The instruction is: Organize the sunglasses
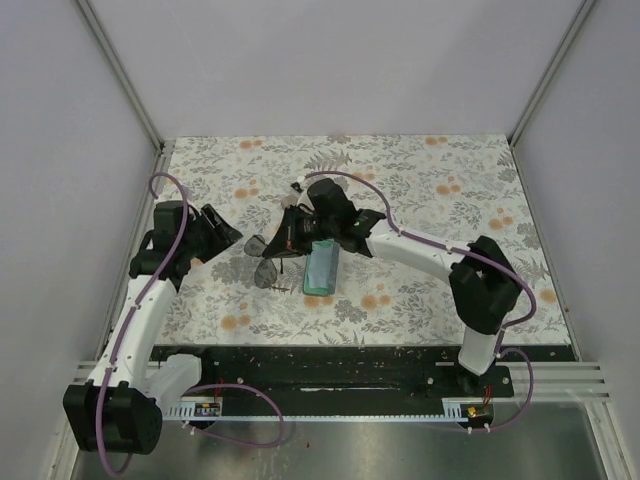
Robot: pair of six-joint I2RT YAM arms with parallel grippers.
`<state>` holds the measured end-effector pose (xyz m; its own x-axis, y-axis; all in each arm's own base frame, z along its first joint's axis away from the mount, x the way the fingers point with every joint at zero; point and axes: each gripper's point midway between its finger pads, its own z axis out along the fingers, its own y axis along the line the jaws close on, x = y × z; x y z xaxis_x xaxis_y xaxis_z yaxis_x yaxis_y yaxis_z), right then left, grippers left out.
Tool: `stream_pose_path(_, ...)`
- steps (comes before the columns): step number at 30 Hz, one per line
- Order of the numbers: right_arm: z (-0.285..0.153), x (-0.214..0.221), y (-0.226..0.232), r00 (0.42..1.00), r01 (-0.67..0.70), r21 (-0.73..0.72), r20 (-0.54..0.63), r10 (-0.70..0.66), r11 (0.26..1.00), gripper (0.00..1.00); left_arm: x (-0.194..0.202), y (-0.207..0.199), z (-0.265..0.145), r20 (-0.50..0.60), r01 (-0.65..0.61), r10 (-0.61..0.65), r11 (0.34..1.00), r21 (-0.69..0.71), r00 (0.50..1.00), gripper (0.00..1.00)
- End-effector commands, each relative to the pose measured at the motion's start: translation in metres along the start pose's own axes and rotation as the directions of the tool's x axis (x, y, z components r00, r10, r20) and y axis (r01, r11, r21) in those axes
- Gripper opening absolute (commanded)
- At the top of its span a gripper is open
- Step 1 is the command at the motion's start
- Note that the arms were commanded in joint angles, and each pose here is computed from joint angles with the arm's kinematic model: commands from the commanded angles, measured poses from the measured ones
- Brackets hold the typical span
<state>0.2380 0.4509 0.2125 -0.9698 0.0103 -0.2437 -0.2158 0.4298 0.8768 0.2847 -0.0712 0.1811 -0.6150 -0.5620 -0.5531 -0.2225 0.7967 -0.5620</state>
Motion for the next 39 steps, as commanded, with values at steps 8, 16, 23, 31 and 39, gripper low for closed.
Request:
stream_pose_path(8, 0.051, -0.008, 0.0, 0.998, -0.069, -0.229, -0.006, 0.07, 0.971, 0.0, 0.001, 0.009, 0.003, -0.007, -0.03, 0.03, 1.0, -0.005, 1.0, 0.56)
stream_pose_path(16, 0.068, -0.018, -0.031, 0.998, -0.048, -0.217, 0.022, 0.054, 0.975, 0.0, 0.0, 0.016, 0.003, 0.008, -0.043, 0.043, 0.999, -0.031, 0.999, 0.57)
stream_pose_path(23, 0.071, -0.015, -0.057, 0.999, -0.016, -0.191, 0.033, 0.022, 0.981, 0.0, 0.001, 0.018, 0.005, -0.005, -0.063, 0.063, 0.997, -0.039, 0.998, 0.57)
stream_pose_path(31, 0.082, -0.006, -0.094, 0.998, -0.051, -0.12, 0.033, 0.055, 0.991, 0.23, 0.015, 0.021, 0.018, -0.064, -0.048, 0.046, 0.999, -0.018, 0.997, 0.58)
stream_pose_path(39, 0.068, -0.017, -0.103, 0.997, 0.028, 0.066, 0.075, -0.033, 0.997, 0.64, 0.029, 0.028, 0.026, -0.092, -0.03, 0.029, 0.999, -0.02, 0.995, 0.6)
